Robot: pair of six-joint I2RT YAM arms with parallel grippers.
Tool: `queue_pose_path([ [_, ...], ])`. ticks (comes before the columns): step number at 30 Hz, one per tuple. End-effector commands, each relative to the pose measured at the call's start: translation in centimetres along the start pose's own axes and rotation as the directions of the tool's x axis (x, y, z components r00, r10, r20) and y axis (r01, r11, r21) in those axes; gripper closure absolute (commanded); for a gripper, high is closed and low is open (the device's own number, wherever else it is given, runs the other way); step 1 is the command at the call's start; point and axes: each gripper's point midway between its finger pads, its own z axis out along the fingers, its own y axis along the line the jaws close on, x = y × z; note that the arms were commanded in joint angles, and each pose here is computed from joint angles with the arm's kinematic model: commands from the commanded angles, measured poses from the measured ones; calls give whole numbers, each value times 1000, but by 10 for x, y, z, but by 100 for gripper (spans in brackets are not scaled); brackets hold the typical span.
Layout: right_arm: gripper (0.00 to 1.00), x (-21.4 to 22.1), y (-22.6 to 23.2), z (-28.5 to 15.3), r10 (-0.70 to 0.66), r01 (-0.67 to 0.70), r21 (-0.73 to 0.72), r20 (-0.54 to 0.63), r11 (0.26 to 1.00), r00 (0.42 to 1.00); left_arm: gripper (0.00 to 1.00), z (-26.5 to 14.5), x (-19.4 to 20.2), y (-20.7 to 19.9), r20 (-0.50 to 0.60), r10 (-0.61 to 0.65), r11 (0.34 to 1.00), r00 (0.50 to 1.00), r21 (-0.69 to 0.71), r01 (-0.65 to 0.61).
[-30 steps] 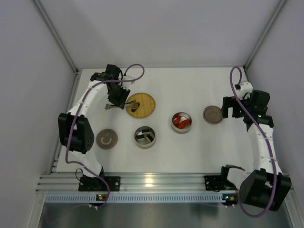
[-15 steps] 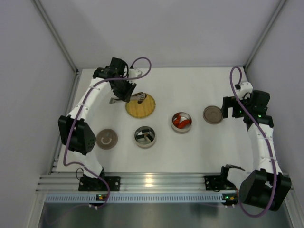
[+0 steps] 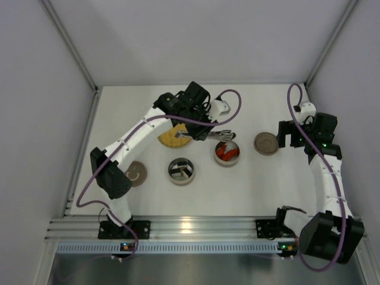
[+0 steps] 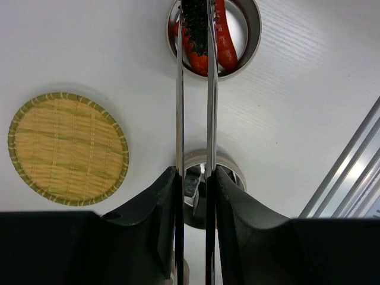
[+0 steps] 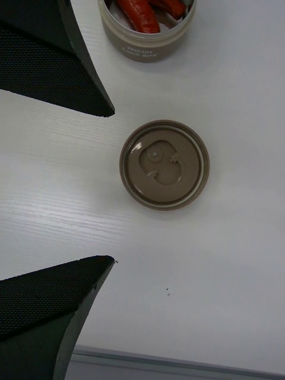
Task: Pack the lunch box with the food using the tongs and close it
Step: Place the fake food in the packing box.
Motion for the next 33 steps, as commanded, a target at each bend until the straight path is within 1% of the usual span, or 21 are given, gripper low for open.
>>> queue_pose_path([
  [1,1,-12,-1,-7,-15,15,9,22,1000,1000,84,16,-12,-9,9,-11,999,1000,36,11],
  [8,1,-9,-4,-9,-32,32,25,15,999,999,83,37,-3,-13,-26,-17,998,1000,55,19],
  [16,1,-9,-3,-7,-26,25,20,16,999,1000,78,49,6,-19,-53,-23,995,998,92,28],
  [25,1,-8,-4,-8,-32,31,24,14,999,999,76,57,13,-27,-78,3,994,997,113,6],
  [29,1,-9,-3,-7,-31,31,22,15,999,999,69,58,13,-25,-78,5,994,997,106,3],
  [30,1,-10,-4,-8,-31,31,22,16,999,999,66,59,14,-25,-79,6,994,997,105,2],
  [33,1,-11,-3,-8,-32,32,21,18,999,999,62,61,13,-22,-80,7,996,997,94,0],
])
